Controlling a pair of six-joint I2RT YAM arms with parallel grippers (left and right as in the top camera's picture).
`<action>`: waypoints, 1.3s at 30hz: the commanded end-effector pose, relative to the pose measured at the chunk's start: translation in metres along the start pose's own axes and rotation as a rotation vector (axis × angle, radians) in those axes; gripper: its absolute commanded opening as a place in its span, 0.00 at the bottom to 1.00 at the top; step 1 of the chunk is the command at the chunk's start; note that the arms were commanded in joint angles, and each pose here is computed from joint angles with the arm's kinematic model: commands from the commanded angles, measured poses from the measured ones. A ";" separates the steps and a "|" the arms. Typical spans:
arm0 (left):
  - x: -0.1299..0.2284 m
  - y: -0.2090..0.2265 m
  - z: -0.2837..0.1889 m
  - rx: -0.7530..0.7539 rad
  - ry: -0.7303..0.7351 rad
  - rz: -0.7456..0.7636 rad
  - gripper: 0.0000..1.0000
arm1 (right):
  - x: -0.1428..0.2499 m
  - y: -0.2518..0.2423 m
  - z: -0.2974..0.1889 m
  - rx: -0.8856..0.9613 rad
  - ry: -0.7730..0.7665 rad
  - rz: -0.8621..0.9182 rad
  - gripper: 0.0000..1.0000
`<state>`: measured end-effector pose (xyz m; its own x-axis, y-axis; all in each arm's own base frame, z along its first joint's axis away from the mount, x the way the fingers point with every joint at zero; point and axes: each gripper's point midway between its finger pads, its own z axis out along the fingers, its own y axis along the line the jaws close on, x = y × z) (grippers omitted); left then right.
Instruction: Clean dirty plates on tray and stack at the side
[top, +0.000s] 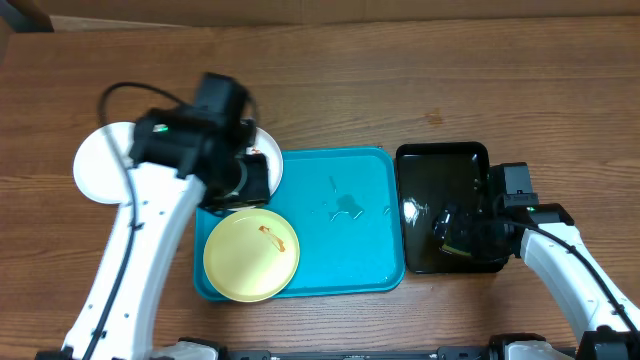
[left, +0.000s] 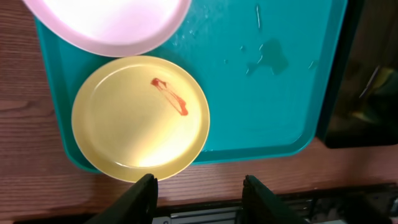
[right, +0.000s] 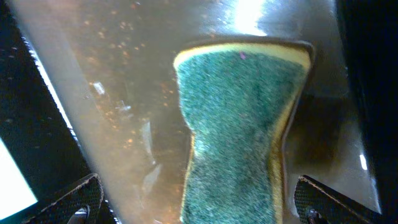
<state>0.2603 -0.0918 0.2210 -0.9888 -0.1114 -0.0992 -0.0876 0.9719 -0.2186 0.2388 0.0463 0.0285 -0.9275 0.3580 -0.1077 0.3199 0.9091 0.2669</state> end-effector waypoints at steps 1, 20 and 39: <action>-0.002 0.011 -0.005 0.063 -0.020 -0.008 0.47 | -0.006 -0.017 -0.002 0.100 -0.045 0.032 0.98; -0.026 0.071 0.056 0.023 -0.072 -0.188 0.51 | -0.003 -0.021 0.039 0.345 -0.059 -0.084 0.80; -0.027 0.085 0.054 -0.003 -0.078 -0.221 1.00 | -0.033 -0.001 0.037 0.297 -0.142 -0.118 0.69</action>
<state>0.2865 -0.0182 0.1521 -0.9293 -0.3511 -0.1149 -0.3157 0.9162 -0.2467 0.2732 0.0471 0.0004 -0.9336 0.2599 -0.2465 0.2699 0.9629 -0.0070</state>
